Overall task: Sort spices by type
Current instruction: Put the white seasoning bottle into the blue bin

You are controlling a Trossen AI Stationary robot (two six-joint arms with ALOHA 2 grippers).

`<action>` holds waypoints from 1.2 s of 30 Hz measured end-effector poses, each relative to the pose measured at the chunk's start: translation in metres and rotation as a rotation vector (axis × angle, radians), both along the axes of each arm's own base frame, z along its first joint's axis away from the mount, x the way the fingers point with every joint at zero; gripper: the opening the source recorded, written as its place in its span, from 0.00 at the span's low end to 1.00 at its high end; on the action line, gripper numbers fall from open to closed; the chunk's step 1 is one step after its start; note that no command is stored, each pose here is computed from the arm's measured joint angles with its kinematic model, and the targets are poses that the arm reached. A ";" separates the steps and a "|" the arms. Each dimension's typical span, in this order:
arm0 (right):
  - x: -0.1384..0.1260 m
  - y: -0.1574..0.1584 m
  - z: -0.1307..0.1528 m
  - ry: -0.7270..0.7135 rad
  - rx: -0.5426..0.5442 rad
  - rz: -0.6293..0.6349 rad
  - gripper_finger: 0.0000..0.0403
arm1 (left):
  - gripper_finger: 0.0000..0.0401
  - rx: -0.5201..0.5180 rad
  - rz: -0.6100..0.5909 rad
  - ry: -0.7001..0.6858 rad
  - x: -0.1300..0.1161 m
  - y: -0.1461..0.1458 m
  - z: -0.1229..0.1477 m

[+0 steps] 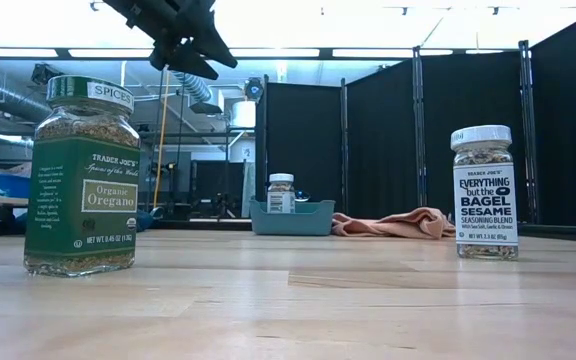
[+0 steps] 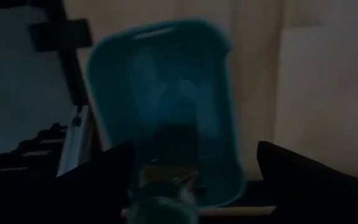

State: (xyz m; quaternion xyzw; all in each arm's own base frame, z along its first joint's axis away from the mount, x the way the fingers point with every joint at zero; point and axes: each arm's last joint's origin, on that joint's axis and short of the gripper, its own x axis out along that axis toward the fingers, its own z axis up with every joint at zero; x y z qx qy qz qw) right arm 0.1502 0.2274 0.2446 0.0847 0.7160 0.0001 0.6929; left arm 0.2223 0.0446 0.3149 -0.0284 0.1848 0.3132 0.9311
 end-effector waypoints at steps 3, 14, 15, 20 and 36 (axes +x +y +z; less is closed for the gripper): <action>0.008 -0.010 0.005 -0.038 -0.022 -0.017 0.86 | 0.87 0.000 0.000 0.000 0.000 0.000 0.000; 0.035 -0.075 0.030 -0.251 -0.250 -0.229 0.83 | 0.87 0.000 0.001 -0.002 0.000 0.000 0.000; 0.039 -0.082 0.031 -0.268 -0.262 -0.257 0.82 | 0.87 -0.001 0.000 -0.002 0.000 0.000 0.000; 0.063 -0.110 0.032 -0.296 -0.270 -0.317 0.83 | 0.87 -0.001 0.001 -0.001 0.000 0.000 0.000; 0.105 -0.142 0.034 -0.450 -0.139 -0.296 0.85 | 0.87 -0.011 -0.025 0.005 0.000 -0.001 -0.001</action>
